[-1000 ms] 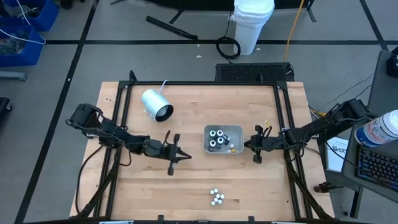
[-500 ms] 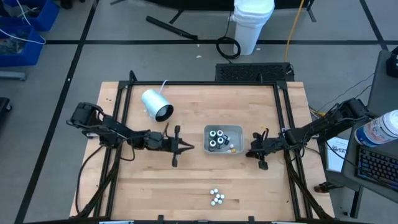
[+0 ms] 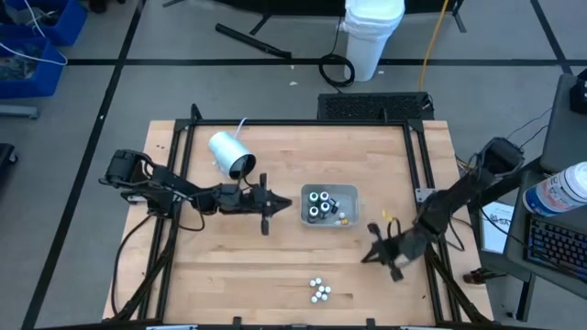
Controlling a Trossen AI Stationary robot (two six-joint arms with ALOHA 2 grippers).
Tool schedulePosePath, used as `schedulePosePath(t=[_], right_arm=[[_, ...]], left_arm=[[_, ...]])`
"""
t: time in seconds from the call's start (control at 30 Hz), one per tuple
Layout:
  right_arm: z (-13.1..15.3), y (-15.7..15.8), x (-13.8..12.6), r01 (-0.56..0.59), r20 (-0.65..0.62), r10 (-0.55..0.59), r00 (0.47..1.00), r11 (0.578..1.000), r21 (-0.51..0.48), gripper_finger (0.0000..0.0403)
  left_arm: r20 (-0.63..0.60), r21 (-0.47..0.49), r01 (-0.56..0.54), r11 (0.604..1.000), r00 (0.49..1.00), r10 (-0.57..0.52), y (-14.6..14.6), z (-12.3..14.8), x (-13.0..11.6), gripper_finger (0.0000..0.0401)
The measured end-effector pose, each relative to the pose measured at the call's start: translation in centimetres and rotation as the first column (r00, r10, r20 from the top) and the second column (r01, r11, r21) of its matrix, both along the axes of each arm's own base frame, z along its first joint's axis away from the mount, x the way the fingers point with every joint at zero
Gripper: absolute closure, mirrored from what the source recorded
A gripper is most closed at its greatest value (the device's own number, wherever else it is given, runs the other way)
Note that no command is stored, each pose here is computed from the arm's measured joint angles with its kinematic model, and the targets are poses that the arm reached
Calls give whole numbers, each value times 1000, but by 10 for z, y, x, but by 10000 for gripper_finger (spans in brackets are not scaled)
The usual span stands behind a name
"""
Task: Pick & Place food coloring
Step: Put the small red food coloring bottle into the gray bin
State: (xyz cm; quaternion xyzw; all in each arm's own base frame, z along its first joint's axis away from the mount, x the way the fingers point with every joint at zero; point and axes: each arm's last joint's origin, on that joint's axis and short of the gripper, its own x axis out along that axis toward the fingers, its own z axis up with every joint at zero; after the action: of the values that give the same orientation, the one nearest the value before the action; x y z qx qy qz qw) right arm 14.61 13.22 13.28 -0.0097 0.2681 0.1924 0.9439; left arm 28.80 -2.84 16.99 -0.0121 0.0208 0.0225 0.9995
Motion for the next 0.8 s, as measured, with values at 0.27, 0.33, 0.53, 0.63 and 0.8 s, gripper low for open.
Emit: schedulePosePath(t=[0.27, 0.33, 0.53, 0.63, 0.8], right_arm=[[43, 67, 35, 36, 125, 9, 992, 935, -352, 402], [41, 76, 44, 67, 131, -13, 991, 907, -417, 402], [23, 87, 63, 41, 82, -6, 997, 905, -424, 389], [22, 88, 72, 54, 96, -15, 995, 906, -420, 365], [45, 97, 98, 55, 64, -32, 997, 915, -400, 311]], left_arm=[[-39, -42, 37, 998, 998, -39, -12, -4, -2, 361], [-67, -19, 45, 999, 997, -47, -14, -7, -2, 365], [-78, 39, 59, 998, 995, -56, -16, -7, -2, 364], [-77, 66, 62, 996, 995, -56, -16, -7, -2, 366], [-78, 92, 65, 994, 995, -58, -16, -7, -2, 366]])
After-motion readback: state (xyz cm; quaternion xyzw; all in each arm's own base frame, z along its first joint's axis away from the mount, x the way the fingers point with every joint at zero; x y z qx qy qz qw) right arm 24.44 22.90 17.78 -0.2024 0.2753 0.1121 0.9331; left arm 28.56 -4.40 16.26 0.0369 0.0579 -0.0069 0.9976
